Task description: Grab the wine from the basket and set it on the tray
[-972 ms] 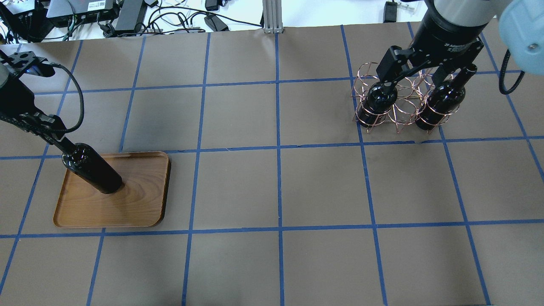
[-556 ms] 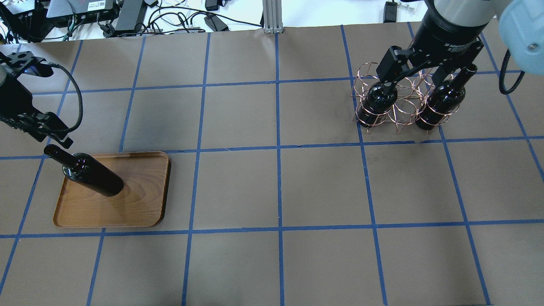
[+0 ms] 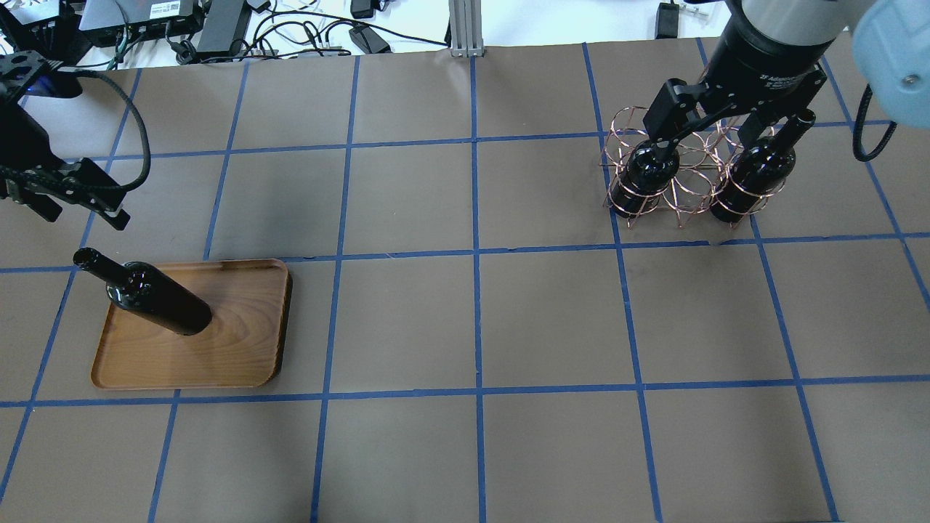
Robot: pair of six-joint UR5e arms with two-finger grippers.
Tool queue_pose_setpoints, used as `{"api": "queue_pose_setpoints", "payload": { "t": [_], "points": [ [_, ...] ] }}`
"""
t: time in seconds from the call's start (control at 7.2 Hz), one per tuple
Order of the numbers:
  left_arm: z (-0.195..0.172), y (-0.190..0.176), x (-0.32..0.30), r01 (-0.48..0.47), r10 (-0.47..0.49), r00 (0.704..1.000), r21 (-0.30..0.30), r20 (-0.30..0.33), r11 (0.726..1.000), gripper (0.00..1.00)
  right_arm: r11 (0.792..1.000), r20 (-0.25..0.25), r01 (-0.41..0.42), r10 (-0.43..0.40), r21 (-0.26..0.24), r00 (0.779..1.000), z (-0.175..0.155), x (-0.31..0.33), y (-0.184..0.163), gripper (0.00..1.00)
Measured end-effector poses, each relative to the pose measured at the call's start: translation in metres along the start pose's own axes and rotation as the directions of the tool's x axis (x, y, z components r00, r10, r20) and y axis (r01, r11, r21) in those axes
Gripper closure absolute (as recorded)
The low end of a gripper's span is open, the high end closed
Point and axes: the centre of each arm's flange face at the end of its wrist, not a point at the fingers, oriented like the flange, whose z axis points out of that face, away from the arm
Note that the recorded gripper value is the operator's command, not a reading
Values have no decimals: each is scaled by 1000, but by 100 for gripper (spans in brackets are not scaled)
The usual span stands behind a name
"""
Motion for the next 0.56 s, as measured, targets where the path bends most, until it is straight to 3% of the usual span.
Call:
{"api": "queue_pose_setpoints", "payload": {
  "t": [0.28, 0.56],
  "points": [
    [-22, -2, 82, 55, -56, 998, 44, 19, 998, 0, 1000, 0, 0, 0, 0, 1000, 0, 0, 0, 0],
    [-34, 4, 145, 77, -77, 997, 85, -6, 993, 0, 1000, 0, 0, 0, 0, 1000, 0, 0, 0, 0]
  ]
}}
